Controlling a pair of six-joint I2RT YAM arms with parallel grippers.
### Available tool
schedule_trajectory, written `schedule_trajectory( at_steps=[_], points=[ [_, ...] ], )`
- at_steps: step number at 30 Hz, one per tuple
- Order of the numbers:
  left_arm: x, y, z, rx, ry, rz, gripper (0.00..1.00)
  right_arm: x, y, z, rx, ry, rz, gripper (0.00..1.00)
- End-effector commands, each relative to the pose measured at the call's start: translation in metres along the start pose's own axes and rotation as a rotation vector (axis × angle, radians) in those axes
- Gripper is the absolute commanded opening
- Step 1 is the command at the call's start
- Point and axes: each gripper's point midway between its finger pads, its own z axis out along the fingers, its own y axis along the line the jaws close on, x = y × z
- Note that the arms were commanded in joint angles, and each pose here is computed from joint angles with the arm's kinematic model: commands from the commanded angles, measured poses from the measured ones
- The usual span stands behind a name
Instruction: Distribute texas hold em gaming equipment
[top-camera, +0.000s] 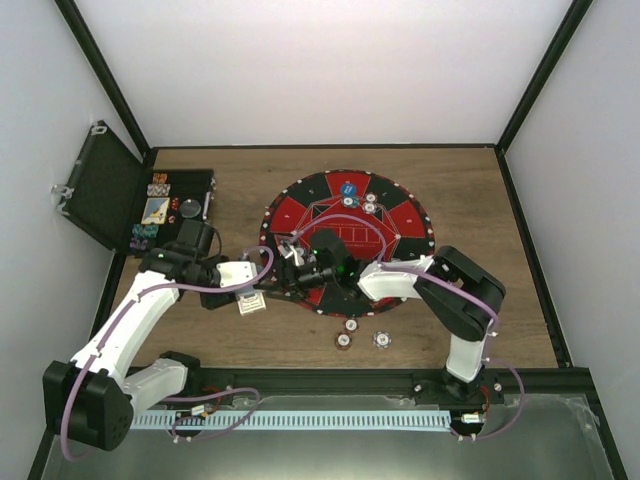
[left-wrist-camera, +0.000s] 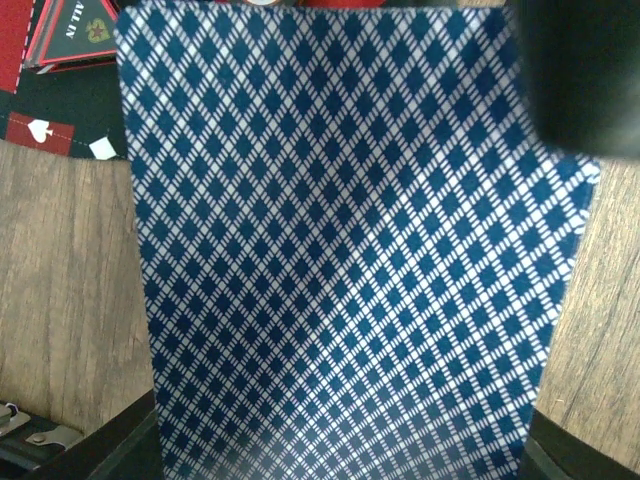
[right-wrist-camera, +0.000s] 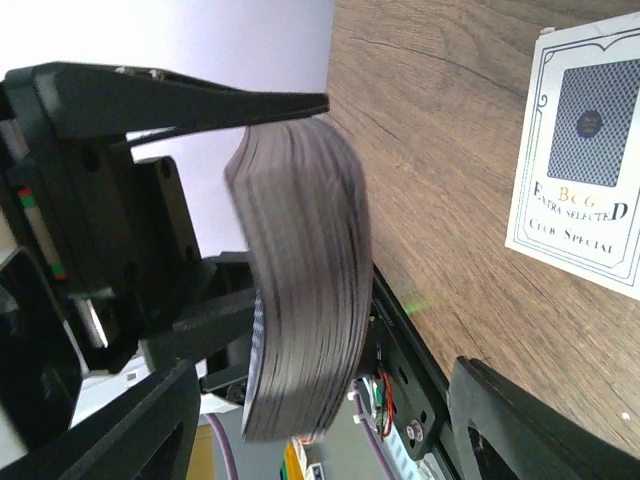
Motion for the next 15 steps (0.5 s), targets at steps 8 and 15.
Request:
schedule_trajectory(
  at_steps=[8,15],
  points=[
    [-0.010,0.001,-0.001,-0.024,-0.029,0.023,0.04,-0.013,0.017,0.026,-0.093,0.060,-0.002,0.62],
    [-0.016,0.003,0.000,-0.036,-0.051,0.022,0.18,-0.007,0.020,0.033,-0.135,0.083,0.010,0.38]
  ],
)
